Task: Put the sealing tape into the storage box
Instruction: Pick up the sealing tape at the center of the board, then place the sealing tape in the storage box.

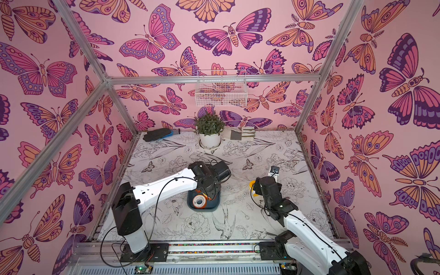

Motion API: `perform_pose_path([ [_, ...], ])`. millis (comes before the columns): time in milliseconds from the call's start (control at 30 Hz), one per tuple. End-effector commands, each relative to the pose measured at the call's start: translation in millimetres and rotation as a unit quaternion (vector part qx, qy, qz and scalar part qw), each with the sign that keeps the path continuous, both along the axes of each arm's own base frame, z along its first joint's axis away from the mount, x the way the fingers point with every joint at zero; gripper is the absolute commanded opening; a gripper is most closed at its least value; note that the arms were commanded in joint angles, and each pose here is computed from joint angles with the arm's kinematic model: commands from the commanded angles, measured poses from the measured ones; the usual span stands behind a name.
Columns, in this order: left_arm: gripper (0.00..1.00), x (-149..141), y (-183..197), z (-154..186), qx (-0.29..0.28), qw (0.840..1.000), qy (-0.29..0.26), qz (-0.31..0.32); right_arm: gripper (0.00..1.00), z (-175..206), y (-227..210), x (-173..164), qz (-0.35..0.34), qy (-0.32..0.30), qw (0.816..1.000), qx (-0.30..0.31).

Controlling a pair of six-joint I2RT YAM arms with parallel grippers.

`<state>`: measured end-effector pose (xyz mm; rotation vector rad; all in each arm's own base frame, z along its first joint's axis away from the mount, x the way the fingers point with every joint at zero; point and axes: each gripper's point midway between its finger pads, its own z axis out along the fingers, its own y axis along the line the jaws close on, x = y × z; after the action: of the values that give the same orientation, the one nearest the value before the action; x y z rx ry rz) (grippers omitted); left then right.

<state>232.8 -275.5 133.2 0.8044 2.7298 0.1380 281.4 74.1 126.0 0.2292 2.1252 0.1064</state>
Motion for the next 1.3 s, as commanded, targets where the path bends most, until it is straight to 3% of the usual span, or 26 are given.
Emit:
perform_pose_path([
  [0, 0.58, -7, 24, -7, 0.007, 0.999, -0.003, 0.034, 0.80, 14, 2, 6, -0.004, -0.014, 1.000, 0.010],
  [233, 0.58, -25, 33, -36, -0.019, 0.999, 0.025, 0.044, 0.80, 11, 2, 6, -0.003, -0.010, 1.000, 0.008],
  [733, 0.60, -12, 39, -67, -0.019, 0.997, 0.044, 0.058, 0.81, 12, 2, 6, -0.005, -0.011, 1.000, 0.009],
  [1267, 0.72, -2, 44, -88, -0.012, 0.996, 0.058, 0.071, 0.81, 12, 3, 7, -0.003, -0.010, 1.000, 0.008],
])
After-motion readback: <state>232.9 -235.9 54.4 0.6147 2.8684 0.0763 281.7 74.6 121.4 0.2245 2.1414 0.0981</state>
